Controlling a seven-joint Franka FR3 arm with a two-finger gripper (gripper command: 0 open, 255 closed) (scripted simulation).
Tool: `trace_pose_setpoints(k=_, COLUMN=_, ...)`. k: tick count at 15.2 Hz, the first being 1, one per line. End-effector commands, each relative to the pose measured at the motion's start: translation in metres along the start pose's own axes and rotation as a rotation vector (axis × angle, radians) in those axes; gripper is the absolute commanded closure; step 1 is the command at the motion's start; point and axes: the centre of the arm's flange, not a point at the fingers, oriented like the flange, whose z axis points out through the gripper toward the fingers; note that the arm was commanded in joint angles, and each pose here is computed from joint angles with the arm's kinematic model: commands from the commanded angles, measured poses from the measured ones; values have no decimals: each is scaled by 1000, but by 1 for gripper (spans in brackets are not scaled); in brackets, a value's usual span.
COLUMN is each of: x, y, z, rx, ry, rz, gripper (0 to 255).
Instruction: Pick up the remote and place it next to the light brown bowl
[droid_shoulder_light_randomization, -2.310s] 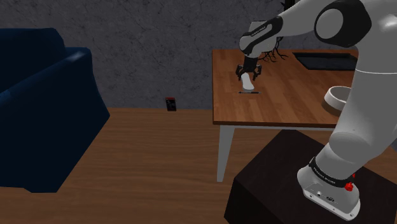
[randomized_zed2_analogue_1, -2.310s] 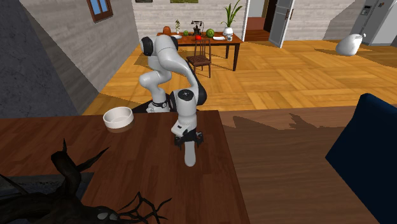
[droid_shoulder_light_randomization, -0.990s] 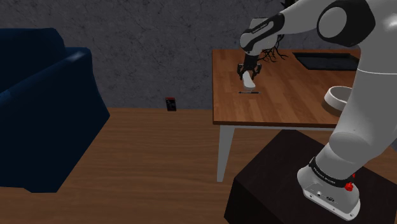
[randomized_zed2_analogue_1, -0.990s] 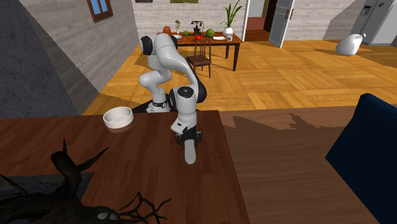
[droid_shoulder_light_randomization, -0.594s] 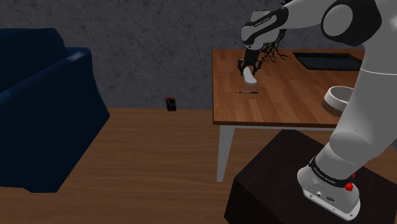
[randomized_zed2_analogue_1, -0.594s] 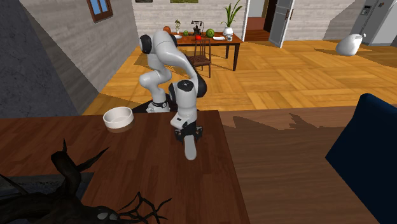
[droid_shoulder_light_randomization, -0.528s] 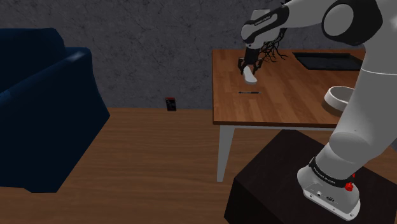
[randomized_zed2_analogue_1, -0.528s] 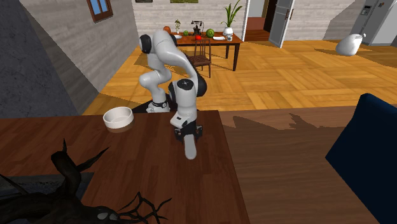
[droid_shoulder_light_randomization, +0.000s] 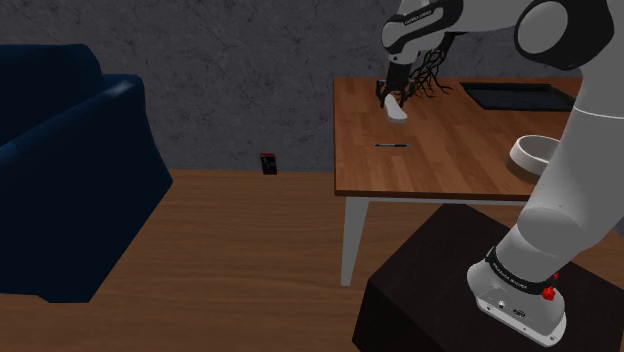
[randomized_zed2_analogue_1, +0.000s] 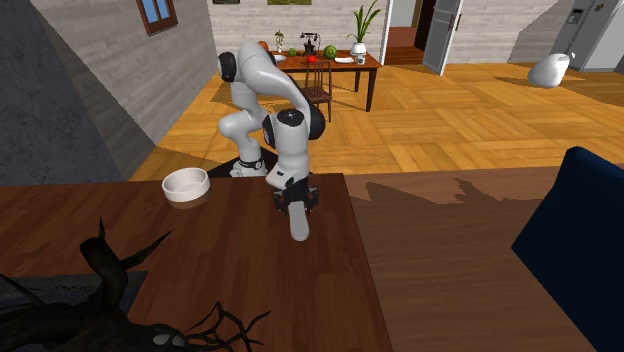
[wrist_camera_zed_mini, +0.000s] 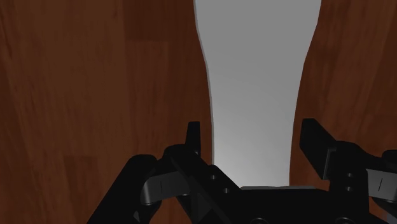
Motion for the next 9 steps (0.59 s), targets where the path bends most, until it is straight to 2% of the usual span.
trace_pose_setpoints(k=1, x=0, y=0, z=-11, rx=0, ry=0, rz=0, gripper=255)
trace_pose_setpoints(k=9, x=-1, y=-1, z=-54, rx=0, ry=0, rz=0, gripper=255)
